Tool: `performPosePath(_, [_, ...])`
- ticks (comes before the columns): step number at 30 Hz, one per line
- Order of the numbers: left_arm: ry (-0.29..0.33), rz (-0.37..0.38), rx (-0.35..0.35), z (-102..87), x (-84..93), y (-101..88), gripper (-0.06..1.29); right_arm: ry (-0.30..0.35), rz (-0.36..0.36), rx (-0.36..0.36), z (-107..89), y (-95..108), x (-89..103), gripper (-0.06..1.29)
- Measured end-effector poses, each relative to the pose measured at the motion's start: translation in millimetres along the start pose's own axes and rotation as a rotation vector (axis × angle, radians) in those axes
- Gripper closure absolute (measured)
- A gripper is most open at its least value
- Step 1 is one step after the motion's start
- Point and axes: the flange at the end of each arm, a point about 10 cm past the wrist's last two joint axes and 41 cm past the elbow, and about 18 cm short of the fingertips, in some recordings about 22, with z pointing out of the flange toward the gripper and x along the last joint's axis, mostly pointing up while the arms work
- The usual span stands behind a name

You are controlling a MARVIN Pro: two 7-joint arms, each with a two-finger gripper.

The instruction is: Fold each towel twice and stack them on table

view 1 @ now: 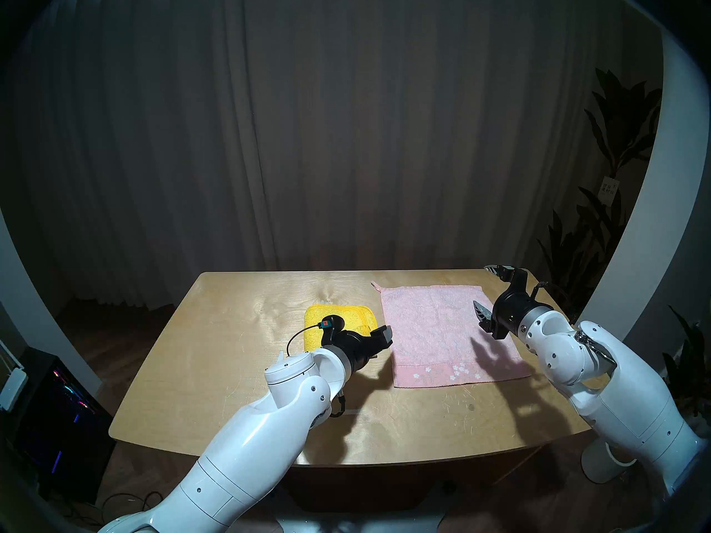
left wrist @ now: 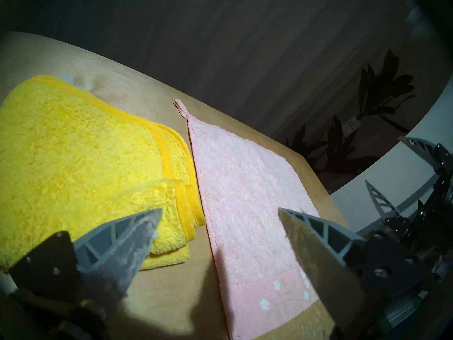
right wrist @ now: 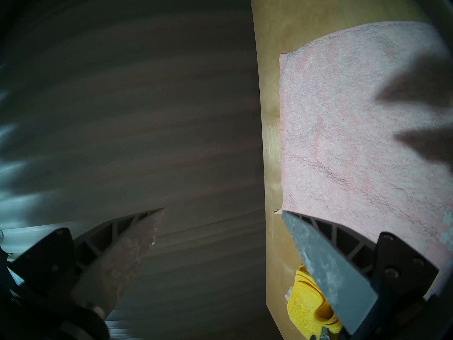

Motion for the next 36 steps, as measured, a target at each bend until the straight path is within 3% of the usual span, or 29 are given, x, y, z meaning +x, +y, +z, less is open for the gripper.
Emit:
performPosePath(2, [0.043, -0.032, -0.007, -5.7, 10.2, 0.1, 0.13, 0.002, -0.006, -0.012, -1.7, 2, 1.5, 0.00])
performPosePath(4, [0.101, -0.078, -0.022, -14.0, 24.2, -0.3, 0.02, 0.004, -0.008, -0.027, -4.8, 5, 3.6, 0.00])
performPosePath(8, [0.153, -0.152, -0.049, -25.4, 37.6, 0.3, 0.02, 0.001, -0.007, -0.040, -9.7, 8, 6.3, 0.00])
performPosePath(9, [0.162, -0.202, -0.064, -30.9, 40.9, 1.1, 0.02, -0.001, -0.007, -0.045, -12.4, 9, 7.6, 0.00])
performPosePath(13, [0.157, -0.311, -0.099, -40.1, 41.1, 5.3, 0.02, -0.005, -0.011, -0.053, -18.2, 10, 10.6, 0.00])
performPosePath(16, [0.109, -0.414, -0.123, -45.0, 32.6, 10.2, 0.02, -0.005, -0.019, -0.065, -24.9, 14, 14.7, 0.00])
performPosePath(21, [0.017, -0.521, -0.125, -47.1, 15.0, 14.4, 0.02, 0.003, -0.033, -0.090, -33.9, 22, 22.9, 0.00])
performPosePath(29, [-0.129, -0.601, -0.109, -40.8, -12.3, 27.8, 0.02, 0.022, -0.053, -0.116, -46.1, 31, 39.0, 0.00])
performPosePath(36, [-0.243, -0.656, -0.041, -24.3, -38.4, 31.3, 0.02, 0.029, -0.072, -0.136, -56.3, 40, 54.0, 0.00])
